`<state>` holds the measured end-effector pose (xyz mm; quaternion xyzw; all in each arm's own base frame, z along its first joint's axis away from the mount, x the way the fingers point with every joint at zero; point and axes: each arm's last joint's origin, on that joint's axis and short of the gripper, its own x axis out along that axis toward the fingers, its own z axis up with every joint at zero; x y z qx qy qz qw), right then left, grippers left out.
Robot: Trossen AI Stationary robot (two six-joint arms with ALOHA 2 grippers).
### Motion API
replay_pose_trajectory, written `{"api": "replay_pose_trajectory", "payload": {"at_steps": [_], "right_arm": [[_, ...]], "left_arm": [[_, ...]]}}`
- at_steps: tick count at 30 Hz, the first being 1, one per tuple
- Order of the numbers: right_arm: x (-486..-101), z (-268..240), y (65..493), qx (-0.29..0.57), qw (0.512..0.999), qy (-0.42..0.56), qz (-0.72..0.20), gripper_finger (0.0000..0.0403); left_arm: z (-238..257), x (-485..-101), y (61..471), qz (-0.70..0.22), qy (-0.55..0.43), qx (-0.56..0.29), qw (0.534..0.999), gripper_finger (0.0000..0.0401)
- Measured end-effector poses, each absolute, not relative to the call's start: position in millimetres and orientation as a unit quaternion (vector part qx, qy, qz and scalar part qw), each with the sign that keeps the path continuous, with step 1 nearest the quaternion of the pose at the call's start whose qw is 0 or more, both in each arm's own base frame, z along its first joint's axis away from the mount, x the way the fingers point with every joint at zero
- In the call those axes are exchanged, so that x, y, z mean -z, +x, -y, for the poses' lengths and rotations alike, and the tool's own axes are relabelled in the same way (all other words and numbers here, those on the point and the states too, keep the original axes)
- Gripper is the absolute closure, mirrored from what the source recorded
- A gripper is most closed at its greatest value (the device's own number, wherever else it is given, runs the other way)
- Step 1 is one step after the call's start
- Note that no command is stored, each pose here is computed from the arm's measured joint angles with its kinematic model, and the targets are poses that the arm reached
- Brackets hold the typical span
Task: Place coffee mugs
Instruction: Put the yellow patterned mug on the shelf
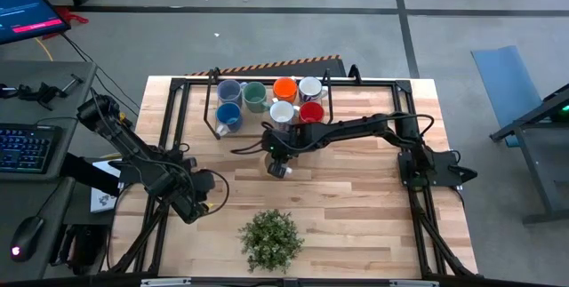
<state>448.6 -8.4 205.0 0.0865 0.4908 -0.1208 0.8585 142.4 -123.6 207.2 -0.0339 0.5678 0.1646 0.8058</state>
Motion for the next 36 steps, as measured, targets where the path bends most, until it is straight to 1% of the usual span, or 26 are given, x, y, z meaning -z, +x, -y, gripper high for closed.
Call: {"api": "replay_pose_trajectory", "payload": {"at_steps": [5, 15, 24, 31, 36], "right_arm": [[-204.3, 8.7, 447.3, 0.126, 0.855, 0.084, -0.497, 0.0403], [-198.1, 9.1, 444.7, 0.146, 0.838, 0.111, -0.514, 0.0403], [-197.5, 9.1, 446.6, 0.145, 0.841, 0.114, -0.508, 0.0402], [-198.0, 9.0, 449.1, 0.142, 0.848, 0.118, -0.497, 0.0383], [-200.3, 8.9, 453.0, 0.139, 0.859, 0.119, -0.478, 0.0361]], "left_arm": [[124.8, -207.3, 143.5, -0.564, -0.040, -0.161, 0.809, 0.0288], [124.7, -207.3, 143.4, -0.564, -0.039, -0.161, 0.809, 0.0288], [124.8, -207.3, 143.4, -0.565, -0.039, -0.160, 0.809, 0.0288], [124.8, -207.4, 143.4, -0.565, -0.039, -0.160, 0.809, 0.0288], [124.8, -207.4, 143.4, -0.565, -0.039, -0.160, 0.809, 0.0288]]}}
